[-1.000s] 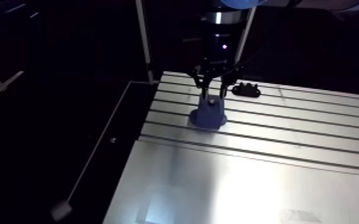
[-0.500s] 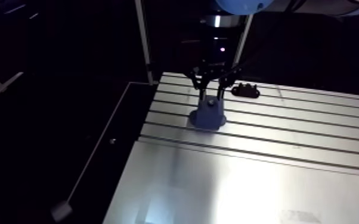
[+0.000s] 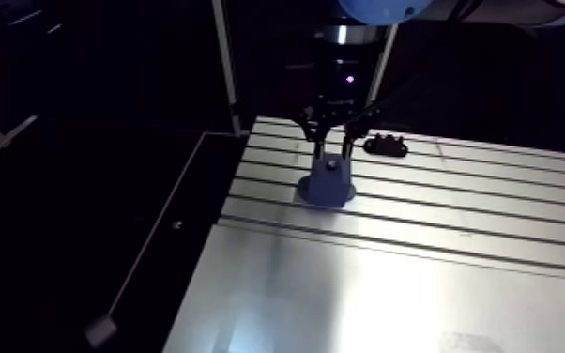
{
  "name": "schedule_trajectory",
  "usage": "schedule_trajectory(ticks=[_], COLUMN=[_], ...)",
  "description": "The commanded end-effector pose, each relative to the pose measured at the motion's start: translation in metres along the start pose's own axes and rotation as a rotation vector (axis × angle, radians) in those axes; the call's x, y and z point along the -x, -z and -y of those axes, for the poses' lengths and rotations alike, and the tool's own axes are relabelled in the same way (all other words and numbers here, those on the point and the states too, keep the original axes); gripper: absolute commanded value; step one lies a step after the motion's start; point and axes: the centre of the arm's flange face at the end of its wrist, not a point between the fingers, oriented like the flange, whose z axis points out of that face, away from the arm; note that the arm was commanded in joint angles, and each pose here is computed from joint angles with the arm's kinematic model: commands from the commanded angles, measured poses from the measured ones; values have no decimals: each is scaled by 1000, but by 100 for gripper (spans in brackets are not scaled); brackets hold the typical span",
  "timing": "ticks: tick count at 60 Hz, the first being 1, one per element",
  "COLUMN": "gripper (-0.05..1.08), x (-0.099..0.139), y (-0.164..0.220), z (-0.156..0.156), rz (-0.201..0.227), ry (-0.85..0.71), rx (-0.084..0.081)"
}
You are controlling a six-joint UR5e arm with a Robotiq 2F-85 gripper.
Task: Pick up the M10 bolt and insert it into the hex recess until seated.
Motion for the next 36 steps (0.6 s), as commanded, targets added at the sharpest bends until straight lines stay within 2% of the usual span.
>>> schedule_trajectory(ticks=[1,17,23,29,36], gripper=[49,49,49,49,49], x=[3,7,5,4,4], y=[-3,-1,0,1,1], z=[-3,-4,-5,-3,-2], rz=[5,3,-19,-33,-36], ry=[-12,-79,-82,-79,-79], rx=[-2,-2,-4,-16,-18])
